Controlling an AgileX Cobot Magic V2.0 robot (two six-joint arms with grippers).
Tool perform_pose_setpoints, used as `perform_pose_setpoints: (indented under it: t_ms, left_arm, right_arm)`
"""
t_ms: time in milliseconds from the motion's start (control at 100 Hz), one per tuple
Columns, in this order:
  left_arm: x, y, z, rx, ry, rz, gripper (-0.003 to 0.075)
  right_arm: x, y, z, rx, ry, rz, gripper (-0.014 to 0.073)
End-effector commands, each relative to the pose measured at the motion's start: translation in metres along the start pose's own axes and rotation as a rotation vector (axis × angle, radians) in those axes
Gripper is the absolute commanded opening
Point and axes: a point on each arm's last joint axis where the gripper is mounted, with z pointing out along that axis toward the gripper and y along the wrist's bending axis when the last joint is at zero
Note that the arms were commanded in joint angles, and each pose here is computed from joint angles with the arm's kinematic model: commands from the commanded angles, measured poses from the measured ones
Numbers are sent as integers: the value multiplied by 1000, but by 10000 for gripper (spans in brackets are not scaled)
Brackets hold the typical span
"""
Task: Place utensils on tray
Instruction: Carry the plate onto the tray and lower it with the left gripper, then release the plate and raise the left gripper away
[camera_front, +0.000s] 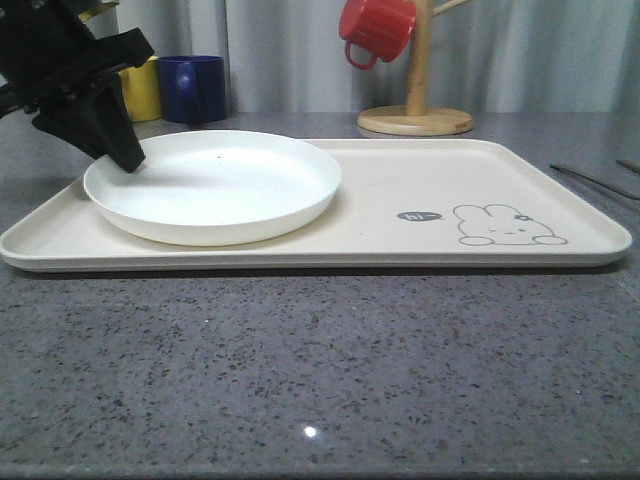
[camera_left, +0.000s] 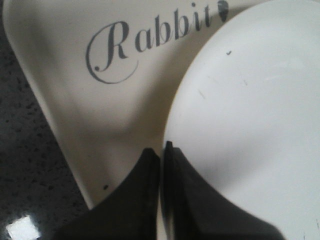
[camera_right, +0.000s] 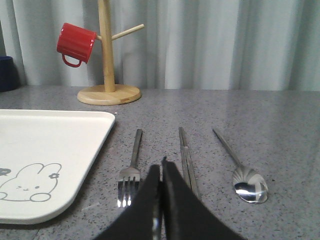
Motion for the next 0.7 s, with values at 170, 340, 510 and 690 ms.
perform_pose_setpoints:
  t_ms: [170,340,510,690]
  left_arm:
    - [-11,-15,-20,29,-98,2,134]
    - [-11,-15,-20,32,-99,0,273]
    - [-16,-17,-30,13,-173,6,281]
    - [-18,-27,-66,-33,-374,21,281]
  right_arm:
    - [-9,0,-2,3,-104,-12,-69]
    - [-9,0,-2,3,-104,-12,-69]
    - [-9,0,-2,3,-104,-12,-69]
    - [-9,0,-2,3,-104,-12,-69]
